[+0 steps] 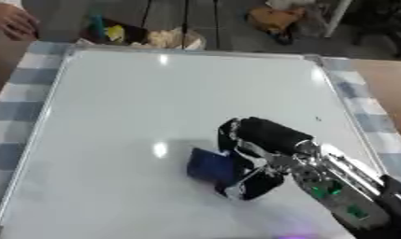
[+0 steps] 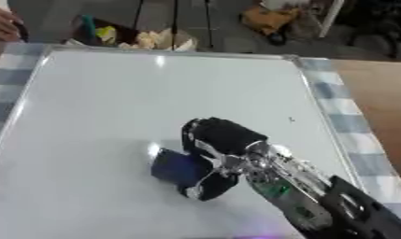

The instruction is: Wipe the whiteboard clean with a brush.

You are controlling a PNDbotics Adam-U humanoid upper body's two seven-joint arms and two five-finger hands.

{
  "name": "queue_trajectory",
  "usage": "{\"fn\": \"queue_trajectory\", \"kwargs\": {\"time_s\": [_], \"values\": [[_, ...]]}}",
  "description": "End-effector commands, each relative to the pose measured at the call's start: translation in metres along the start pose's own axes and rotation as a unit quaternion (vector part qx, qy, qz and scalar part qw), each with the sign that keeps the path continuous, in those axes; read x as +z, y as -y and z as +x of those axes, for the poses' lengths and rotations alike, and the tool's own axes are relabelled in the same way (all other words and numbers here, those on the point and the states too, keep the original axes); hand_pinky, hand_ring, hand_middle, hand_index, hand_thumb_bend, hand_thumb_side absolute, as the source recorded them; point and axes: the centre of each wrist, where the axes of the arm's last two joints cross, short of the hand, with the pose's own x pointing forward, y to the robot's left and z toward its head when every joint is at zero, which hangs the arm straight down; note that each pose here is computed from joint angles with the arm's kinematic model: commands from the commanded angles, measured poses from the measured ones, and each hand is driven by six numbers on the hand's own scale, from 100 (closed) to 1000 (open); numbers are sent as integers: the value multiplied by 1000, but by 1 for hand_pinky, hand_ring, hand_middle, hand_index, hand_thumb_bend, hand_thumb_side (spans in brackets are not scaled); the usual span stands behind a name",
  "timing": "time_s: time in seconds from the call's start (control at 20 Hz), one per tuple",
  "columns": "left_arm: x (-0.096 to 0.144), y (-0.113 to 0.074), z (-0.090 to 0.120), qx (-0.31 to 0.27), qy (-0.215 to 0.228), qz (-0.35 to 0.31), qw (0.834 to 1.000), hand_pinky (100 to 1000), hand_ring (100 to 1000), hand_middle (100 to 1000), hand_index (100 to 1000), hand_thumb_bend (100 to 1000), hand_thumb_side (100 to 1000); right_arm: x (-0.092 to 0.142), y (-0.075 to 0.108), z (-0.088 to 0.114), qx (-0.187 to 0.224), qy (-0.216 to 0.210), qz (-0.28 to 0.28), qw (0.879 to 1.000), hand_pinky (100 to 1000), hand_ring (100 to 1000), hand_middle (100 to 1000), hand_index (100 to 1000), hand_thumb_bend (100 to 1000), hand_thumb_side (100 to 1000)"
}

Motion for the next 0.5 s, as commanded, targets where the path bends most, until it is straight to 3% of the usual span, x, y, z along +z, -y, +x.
{"fn": "queue_trajectory", "kwargs": {"time_s": [0.05,0.5], "values": [[-5,1,5,0,13,-7,1000,371,705,571,504,147,965,0,7,-2,0,6,-5,1000,640,647,625,130,456,235],[-6,1,5,0,14,-9,1000,370,706,570,502,145,965,-4,5,-2,-6,-3,-21,1000,565,604,564,107,412,173]]}}
